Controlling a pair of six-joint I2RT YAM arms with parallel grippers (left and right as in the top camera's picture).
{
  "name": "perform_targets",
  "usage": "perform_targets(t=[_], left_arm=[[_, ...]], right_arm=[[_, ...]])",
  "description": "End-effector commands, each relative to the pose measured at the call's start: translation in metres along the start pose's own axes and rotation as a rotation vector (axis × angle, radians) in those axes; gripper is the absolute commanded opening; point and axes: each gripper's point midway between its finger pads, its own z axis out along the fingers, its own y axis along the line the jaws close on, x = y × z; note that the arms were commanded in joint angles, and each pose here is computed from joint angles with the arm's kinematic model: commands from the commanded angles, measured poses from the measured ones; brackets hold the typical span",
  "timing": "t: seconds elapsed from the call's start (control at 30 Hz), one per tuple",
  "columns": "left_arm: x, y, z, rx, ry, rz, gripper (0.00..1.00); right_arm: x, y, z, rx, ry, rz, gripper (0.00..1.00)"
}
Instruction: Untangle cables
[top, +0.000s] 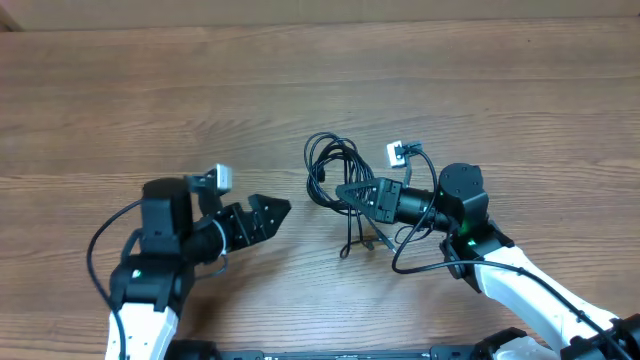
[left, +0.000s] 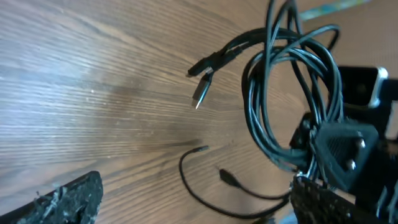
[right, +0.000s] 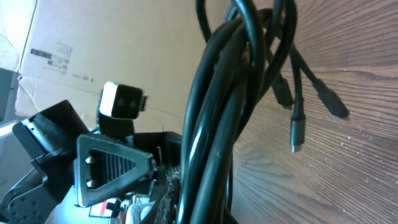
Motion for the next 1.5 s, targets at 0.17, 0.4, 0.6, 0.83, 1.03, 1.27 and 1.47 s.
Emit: perform_targets(t=[0.17,0.4,0.6,0.83,1.03,1.27,1.47], left_arm=[[0.005,-0.022,0.045,0.060,0.082,-0.157,0.97],[0.000,-0.020,0.073,0.043,0.097,-0.455,0.85],[-0.004,-0.016,0.083,0.037,0.102,-0.614,0.57],[-0.018,-0.033,0.082,0.119,0.071,-0.582,0.15],[-0.019,-0.032,0.082,0.125,0.042,-0.236,0.04],[-0.030,-0.029,0.075,0.144,0.002,0.115,0.04],[-0.026,-0.044,0.056,0.288,0.034,0.356,0.04]], right_arm=[[-0.002,0.005,0.007,0.007,-0.027,-0.013,0.04],[0.013,0.012,0.018,0.000,0.003,-0.069,0.04],[0.020,0.014,0.025,0.009,0.004,-0.082,0.04],[0.028,0.002,0.030,0.075,-0.001,-0.055,0.04],[0.032,-0.010,0.029,0.125,0.012,-0.117,0.13],[0.033,-0.067,0.013,0.398,-0.011,-0.168,0.29],[0.026,-0.109,-0.011,0.641,-0.083,-0.140,0.52]])
